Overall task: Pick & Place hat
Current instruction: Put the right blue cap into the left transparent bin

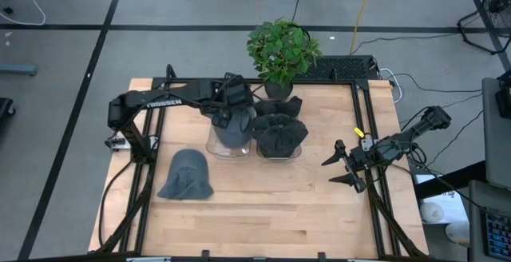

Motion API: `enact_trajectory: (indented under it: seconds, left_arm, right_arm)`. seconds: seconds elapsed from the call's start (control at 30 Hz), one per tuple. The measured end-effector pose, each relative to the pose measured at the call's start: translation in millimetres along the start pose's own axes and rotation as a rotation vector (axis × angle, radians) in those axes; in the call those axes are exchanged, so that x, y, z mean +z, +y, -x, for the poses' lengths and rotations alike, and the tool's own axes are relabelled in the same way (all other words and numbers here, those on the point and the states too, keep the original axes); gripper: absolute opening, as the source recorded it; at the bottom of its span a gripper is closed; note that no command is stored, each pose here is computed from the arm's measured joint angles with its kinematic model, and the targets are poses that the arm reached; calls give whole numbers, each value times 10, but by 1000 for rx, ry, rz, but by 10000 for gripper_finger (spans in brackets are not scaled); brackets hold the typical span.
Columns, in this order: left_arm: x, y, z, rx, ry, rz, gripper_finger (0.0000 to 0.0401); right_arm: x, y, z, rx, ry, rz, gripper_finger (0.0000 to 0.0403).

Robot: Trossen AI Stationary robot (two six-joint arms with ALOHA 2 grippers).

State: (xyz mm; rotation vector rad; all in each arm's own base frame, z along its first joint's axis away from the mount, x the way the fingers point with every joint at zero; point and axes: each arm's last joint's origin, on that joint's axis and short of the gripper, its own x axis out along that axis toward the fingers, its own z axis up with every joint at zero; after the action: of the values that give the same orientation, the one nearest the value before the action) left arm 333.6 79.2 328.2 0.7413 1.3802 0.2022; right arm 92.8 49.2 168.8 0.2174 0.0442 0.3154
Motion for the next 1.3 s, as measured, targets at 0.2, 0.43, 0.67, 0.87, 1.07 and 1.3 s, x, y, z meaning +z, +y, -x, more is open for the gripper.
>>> enact_trajectory:
  seconds: [0.2,0.43,0.67,0.87,1.07,1.3]
  left_arm:
    - [-42,30,0,96,86,51,390]
    - [-57,-1,8,71,100,39,324]
    - [-37,-86,171,164,118,71,308]
    - [-69,-220,450,184,68,89,308]
    - [10,-405,588,125,-6,129,306]
    - [29,-443,607,66,-42,190,257]
  right_arm:
    - [0,0,0,0,0,0,267]
    - [0,0,0,0,0,0,267]
    - [0,0,0,0,0,0,267]
    - [0,0,0,0,0,0,267]
    - [0,0,0,0,1,0,267]
    - [0,0,0,0,0,0,267]
